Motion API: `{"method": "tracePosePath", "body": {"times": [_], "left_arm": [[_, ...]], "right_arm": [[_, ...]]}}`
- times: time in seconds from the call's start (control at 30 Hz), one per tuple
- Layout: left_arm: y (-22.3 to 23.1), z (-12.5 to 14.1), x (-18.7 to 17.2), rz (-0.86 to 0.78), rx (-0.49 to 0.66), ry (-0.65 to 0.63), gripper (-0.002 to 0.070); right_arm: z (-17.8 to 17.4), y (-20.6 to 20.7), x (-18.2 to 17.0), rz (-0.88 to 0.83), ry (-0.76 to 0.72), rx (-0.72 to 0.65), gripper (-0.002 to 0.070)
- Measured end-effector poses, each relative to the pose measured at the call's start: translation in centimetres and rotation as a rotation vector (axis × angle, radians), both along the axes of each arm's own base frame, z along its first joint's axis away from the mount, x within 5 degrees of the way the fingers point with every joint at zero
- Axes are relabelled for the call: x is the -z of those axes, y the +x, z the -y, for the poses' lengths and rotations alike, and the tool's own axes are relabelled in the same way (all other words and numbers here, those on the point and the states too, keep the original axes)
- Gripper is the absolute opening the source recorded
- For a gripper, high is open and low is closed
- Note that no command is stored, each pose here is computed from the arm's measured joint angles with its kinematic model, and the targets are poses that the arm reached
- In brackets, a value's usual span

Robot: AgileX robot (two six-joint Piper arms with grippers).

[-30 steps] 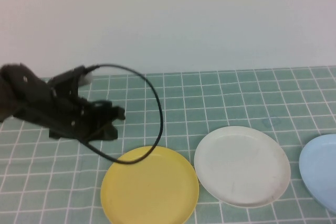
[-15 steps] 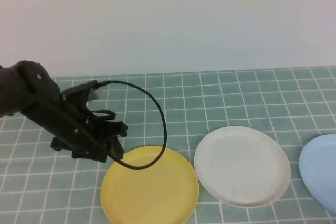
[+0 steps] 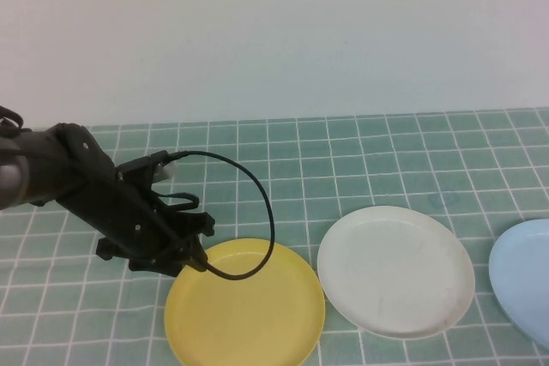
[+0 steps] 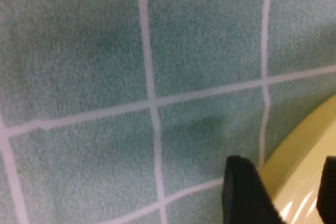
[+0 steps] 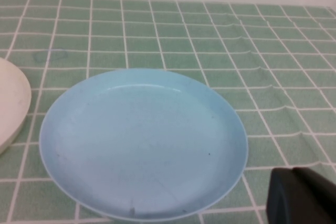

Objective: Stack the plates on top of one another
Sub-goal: Pick up the yellow plate, then place the yellow plate on the white plate

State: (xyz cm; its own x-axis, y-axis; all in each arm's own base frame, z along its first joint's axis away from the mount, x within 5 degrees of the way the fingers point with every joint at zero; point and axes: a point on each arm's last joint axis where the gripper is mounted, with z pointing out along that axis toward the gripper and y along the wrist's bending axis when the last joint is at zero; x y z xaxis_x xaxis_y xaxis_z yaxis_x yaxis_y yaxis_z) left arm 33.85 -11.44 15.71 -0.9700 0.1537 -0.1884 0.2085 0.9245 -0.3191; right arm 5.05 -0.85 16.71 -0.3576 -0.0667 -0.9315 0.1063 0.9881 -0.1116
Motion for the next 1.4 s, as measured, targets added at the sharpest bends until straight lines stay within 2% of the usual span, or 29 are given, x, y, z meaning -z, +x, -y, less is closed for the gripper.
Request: {"method": "tracePosePath", "body": {"times": [0.07,0.13,0.23,0.47,0.63,0.8,0.97,1.1,1.2,1.4], "left_arm": [[0.0,0.0,0.2,-0.004,0.000,0.001,0.0244],[0.0,0.0,0.2,-0.009,0.001,0.001,0.0165],[-0.1,0.0,0.4,-0.018,0.009,0.008,-0.0003],[0.1,-0.3,-0.1,-0.012,-0.011,0.036,0.0000],[1.0,0.1,-4.1,0.102,-0.040,-0.012,0.0000],[1.3,2.7,-9.5,0.239,0.001,-0.109,0.0000],[0.5,7.3,-12.2,0.303,0.110,-0.160,0.0000],[-0.1,10.6,-11.6,0.319,0.174,-0.175,0.0000],[-0.5,12.4,-9.9,0.271,0.200,-0.186,0.0000],[-0.4,14.6,-6.7,0.200,0.215,-0.219,0.0002]], "right_arm": [[0.0,0.0,0.0,0.000,0.000,0.000,-0.0002],[0.0,0.0,0.0,0.000,0.000,0.000,-0.0002],[0.0,0.0,0.0,0.000,0.000,0.000,-0.0002],[0.0,0.0,0.0,0.000,0.000,0.000,-0.0002],[0.0,0.0,0.0,0.000,0.000,0.000,-0.0002],[0.0,0.0,0.0,0.000,0.000,0.000,-0.0002],[0.0,0.0,0.0,0.000,0.000,0.000,-0.0002],[0.0,0.0,0.0,0.000,0.000,0.000,-0.0002],[0.0,0.0,0.0,0.000,0.000,0.000,-0.0002],[0.0,0.0,0.0,0.000,0.000,0.000,-0.0002]]}}
